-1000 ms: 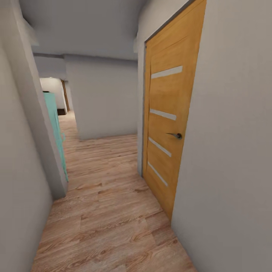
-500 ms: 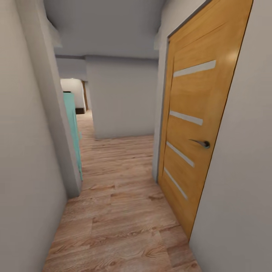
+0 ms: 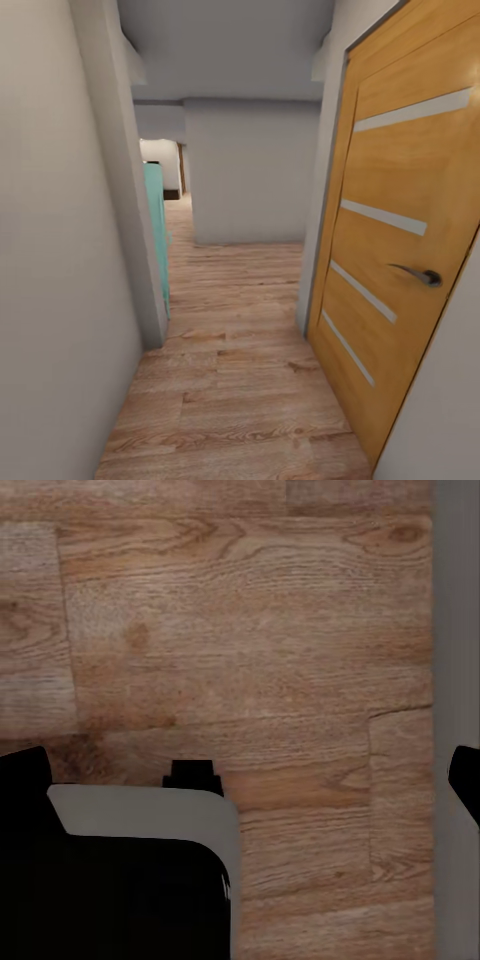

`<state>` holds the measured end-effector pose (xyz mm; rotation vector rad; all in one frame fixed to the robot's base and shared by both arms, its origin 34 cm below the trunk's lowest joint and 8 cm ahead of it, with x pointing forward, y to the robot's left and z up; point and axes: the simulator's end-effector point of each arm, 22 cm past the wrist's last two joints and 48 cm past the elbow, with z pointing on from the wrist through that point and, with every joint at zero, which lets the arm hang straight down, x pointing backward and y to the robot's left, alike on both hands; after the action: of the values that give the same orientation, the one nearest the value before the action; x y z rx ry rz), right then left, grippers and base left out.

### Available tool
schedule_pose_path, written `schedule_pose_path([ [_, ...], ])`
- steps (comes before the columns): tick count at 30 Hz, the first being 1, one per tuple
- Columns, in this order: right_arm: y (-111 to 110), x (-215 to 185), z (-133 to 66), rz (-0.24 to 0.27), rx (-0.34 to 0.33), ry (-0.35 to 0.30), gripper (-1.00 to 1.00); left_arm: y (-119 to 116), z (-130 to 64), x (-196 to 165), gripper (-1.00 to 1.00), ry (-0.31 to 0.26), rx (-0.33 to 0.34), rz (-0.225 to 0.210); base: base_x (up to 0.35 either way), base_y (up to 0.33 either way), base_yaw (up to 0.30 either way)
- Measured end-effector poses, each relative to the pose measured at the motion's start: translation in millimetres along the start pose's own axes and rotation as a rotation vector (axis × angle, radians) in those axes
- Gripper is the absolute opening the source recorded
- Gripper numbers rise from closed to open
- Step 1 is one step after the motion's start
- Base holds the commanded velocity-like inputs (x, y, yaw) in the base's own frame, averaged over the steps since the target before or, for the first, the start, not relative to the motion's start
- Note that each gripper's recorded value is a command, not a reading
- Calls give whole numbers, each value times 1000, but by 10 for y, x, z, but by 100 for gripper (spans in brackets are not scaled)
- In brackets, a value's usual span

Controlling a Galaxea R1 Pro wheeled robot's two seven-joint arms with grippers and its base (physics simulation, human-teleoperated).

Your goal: Move the two storage containers from the living room to the garage. In the garage, place one container on the floor and stack the other container on top of it (either order is fine).

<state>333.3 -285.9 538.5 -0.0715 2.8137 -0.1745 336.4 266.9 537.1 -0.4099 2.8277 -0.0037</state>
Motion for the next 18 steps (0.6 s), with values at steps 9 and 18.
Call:
schedule_pose_path([
  [9,25,0,-2,4,-3,0,100,6,0,0,100,1,-1,0,322,0,89],
  [18,-12,3,1,7,2,1,100,-1,0,2,100,1,0,0,323,0,1],
])
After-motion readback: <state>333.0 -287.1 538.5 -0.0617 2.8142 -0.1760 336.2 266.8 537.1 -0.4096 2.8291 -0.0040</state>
